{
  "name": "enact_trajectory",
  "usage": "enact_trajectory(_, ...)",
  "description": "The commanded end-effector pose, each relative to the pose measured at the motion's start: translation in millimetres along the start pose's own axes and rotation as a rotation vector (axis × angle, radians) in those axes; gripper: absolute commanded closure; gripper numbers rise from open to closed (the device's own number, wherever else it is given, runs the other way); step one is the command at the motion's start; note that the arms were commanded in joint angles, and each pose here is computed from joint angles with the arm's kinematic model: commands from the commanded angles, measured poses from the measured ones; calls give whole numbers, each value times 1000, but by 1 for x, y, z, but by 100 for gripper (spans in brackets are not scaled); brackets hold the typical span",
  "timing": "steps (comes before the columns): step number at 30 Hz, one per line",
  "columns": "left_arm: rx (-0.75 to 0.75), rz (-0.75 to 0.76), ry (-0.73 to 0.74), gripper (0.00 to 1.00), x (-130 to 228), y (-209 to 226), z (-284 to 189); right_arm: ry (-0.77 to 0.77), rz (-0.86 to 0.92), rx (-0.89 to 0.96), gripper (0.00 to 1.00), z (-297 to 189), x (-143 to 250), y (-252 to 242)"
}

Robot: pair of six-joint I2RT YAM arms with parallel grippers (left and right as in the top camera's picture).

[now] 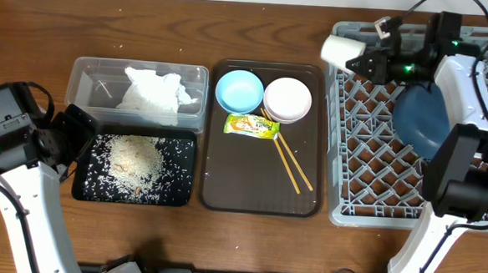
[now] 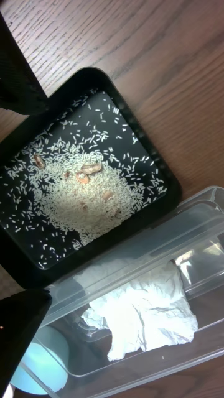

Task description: Sort waste into correct bins and load items into the dishwasher rack

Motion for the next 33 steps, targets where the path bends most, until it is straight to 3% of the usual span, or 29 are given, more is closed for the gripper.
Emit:
enact_trajectory(1, -1, 3, -17, 8, -4, 0, -4, 30, 18, 83, 99, -2, 11, -19)
enact_trajectory(33, -1, 3, -18, 8, -4, 0, -4, 23, -71, 3, 99, 16, 6, -8)
Point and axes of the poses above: each gripper's point midway between its finger pads, its own z axis out along the fingers, its own y axis along the line the jaws close on, x = y × z, the point moved 7 cm from there along -z, back along the fingers, and after that the axes turned 11 degrees about z, right-handed, at the moved point
